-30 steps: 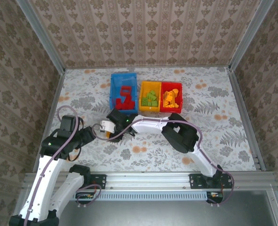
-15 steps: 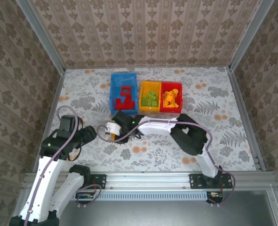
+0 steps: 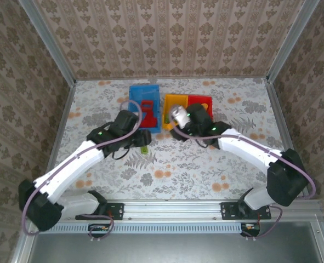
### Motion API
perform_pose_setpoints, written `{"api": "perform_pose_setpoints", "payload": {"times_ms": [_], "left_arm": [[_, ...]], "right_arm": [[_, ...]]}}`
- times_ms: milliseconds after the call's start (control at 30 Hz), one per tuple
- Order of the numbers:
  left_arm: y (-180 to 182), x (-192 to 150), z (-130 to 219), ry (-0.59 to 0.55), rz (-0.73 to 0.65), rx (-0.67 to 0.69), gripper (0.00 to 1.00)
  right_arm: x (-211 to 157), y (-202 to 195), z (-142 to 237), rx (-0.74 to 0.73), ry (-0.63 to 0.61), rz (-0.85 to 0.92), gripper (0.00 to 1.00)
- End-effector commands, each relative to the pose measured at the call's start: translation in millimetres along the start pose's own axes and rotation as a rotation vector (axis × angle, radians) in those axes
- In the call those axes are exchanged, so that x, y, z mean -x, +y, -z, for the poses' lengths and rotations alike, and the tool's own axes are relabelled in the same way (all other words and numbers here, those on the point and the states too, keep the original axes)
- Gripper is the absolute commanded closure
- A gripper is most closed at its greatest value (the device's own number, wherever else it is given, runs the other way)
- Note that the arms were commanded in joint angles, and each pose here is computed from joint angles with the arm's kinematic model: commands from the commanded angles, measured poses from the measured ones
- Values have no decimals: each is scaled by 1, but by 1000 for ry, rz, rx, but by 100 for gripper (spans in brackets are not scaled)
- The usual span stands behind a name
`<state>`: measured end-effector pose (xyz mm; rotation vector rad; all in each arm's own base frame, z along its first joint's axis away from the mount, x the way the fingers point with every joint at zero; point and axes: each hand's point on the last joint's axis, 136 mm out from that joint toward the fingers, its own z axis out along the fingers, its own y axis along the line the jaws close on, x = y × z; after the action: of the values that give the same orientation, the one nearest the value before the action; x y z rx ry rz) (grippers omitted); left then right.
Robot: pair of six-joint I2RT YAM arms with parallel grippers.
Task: Sort the legos into containers by color
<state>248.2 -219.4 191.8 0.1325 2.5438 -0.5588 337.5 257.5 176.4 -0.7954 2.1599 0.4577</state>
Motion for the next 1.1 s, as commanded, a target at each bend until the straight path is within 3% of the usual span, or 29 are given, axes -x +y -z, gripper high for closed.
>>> {"api": "perform_pose_setpoints", "payload": {"times_ms": [0,267,567,900,1067], "left_arm": [[-38,32,-9,-85,-88,-62,44],[-107,60,-37,-80,-241,-168,43],[-160,81,-59,-79,-332,-247,42],[-155,71,-64,-42,-340,-237,42],[-130,63,-59,-28,-297,-190,41]], "right_arm": [[-9,-55,12,-130,-1,-220,84],[-22,-147,3,-293,83,-503,84],[-42,-188,-19,-353,182,-677,79],[-45,-198,-17,-391,202,-693,40],[-28,-195,-4,-387,156,-675,36]]}}
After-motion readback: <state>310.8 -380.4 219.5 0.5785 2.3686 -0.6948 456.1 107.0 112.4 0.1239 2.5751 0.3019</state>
